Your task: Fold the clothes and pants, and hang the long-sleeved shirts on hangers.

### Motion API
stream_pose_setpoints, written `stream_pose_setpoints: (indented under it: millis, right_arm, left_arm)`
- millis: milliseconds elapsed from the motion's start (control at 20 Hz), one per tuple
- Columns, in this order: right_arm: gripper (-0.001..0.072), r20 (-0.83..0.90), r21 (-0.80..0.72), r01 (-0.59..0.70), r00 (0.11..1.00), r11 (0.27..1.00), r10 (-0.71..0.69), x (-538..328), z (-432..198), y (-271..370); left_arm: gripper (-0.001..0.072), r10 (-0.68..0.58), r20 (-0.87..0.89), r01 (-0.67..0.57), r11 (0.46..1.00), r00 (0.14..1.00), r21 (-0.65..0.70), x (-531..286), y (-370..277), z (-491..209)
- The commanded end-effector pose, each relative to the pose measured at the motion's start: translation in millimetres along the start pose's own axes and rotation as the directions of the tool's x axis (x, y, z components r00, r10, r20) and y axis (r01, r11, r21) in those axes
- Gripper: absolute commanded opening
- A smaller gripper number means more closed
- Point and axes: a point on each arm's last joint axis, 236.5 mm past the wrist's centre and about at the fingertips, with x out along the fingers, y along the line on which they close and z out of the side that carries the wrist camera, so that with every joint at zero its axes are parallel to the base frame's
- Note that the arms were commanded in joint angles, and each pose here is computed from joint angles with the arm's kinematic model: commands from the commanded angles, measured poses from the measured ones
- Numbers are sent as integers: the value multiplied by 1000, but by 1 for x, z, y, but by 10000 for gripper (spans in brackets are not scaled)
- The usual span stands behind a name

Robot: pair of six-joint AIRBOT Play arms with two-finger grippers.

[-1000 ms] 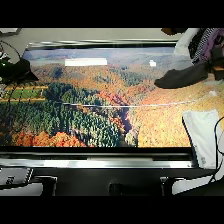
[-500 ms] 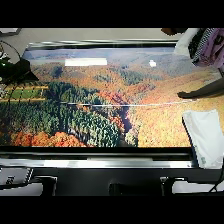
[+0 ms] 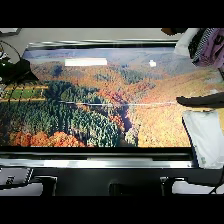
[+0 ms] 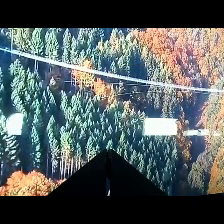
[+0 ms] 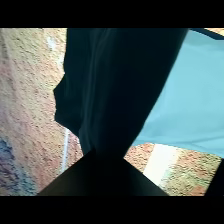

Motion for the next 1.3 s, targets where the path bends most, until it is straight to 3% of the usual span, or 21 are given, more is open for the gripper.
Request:
stream_pose_setpoints:
  millis: [0, 150, 550, 1250]
  right_arm:
    - [34, -32, -46, 148, 988, 988, -149, -5, -8, -36]
    - [34, 25, -58, 169, 985, 984, -168, -16, -5, -42]
    - [33, 105, -70, 474, 879, 878, -465, 5, -27, -129]
    - [34, 78, -109, 693, 721, 713, -688, 61, -74, -232]
  left_arm:
    - [15, 1, 0, -1, 1000, 1000, -1, 0, 1, 0]
    - [15, 1, 0, -1, 1000, 1000, -1, 0, 1, 0]
    - [15, 1, 0, -1, 1000, 1000, -1, 0, 1, 0]
    - [15, 3, -18, -3, 1000, 1000, 0, 0, 1, -4]
